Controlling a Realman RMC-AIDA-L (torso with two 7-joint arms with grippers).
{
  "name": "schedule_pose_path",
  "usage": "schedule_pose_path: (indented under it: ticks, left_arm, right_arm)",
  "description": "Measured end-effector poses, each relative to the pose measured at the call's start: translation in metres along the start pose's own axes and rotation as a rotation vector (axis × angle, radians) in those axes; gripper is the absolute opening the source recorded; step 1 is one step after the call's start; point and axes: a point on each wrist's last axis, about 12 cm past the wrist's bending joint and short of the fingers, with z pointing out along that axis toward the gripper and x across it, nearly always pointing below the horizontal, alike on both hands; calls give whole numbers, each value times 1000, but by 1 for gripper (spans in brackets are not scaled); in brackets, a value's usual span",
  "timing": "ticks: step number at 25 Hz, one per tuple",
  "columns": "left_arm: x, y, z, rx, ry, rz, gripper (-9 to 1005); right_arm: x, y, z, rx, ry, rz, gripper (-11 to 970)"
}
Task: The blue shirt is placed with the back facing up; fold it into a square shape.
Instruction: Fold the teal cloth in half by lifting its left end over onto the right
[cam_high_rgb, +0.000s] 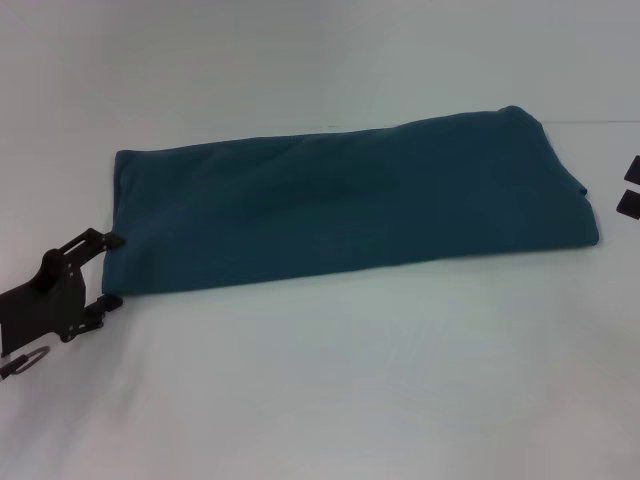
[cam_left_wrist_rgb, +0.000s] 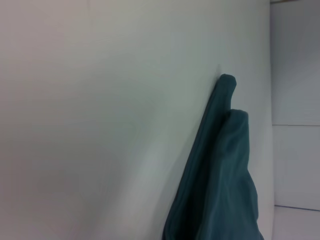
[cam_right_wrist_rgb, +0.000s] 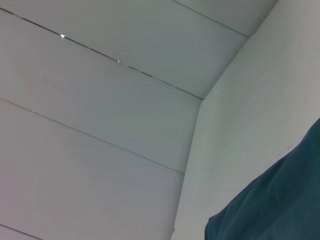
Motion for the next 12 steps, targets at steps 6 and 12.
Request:
schedule_pose_path:
  ticks: [6,12]
  left_arm:
    - [0,-5,11,-12,-9,7,858]
    - [1,-17,27,-30,2,47,845]
  right_arm:
    - [-1,-1,-1,6,-9,0,719]
    - [-1,-1,-1,11,-15,1,719]
